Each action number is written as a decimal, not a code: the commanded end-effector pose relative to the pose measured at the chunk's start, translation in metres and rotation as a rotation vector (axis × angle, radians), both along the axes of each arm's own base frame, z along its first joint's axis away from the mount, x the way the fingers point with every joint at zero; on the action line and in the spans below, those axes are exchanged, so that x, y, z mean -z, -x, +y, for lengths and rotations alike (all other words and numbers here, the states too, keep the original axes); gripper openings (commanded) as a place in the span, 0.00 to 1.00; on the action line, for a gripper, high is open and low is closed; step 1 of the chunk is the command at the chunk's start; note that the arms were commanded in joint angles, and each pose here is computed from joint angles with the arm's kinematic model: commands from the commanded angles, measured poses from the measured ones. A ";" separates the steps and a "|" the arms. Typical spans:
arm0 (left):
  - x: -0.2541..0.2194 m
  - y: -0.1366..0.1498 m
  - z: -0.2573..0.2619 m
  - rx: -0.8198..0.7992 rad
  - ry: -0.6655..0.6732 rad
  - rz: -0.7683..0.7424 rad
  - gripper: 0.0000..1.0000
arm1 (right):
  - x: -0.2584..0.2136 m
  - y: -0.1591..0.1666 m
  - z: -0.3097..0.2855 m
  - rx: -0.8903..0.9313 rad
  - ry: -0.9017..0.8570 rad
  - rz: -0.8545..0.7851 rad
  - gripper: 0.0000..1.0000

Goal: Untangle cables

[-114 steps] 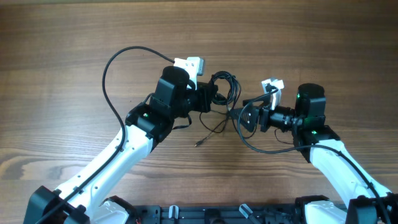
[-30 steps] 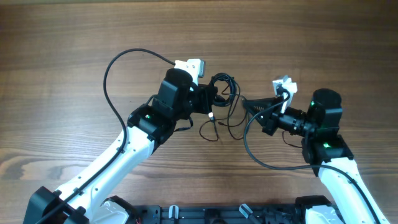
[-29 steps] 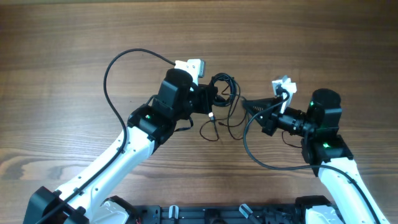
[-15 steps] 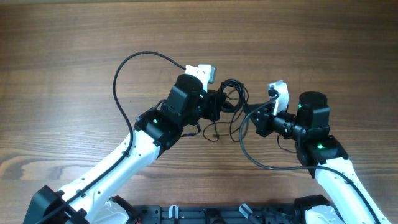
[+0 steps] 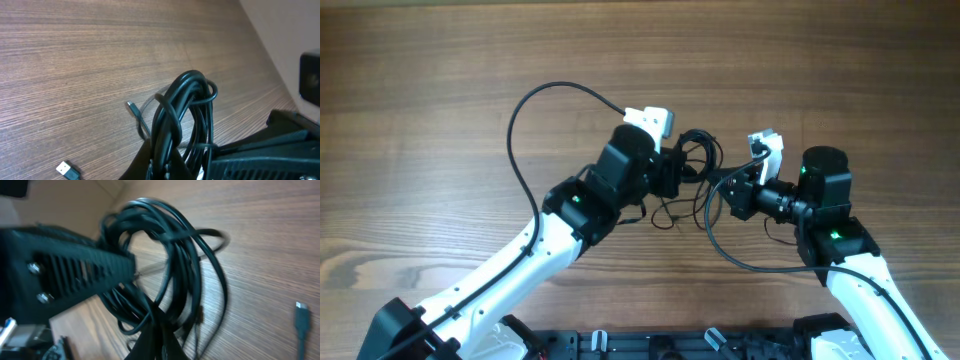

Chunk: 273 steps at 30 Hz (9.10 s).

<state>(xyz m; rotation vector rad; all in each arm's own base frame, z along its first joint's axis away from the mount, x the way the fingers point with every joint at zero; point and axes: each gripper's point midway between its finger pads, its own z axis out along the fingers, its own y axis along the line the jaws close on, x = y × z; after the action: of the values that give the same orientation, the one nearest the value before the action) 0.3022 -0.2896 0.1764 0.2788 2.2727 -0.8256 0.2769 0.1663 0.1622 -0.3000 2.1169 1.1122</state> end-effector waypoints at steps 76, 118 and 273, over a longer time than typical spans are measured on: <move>-0.077 0.046 -0.001 0.371 0.597 0.513 0.04 | -0.021 -0.124 -0.052 0.391 -0.361 -0.123 1.00; -0.071 0.022 0.003 0.308 0.527 0.314 0.04 | 0.021 -0.073 -0.055 0.049 -0.256 -0.019 1.00; 0.062 0.010 -0.046 -0.666 0.572 0.864 0.73 | -0.009 -0.064 -0.028 0.043 -0.453 0.201 0.04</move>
<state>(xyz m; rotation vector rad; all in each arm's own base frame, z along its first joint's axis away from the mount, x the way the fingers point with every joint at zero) 0.2843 -0.3290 0.1143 -1.1150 2.5050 -1.2621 0.3391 0.1389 0.1684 0.0525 1.9585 1.6021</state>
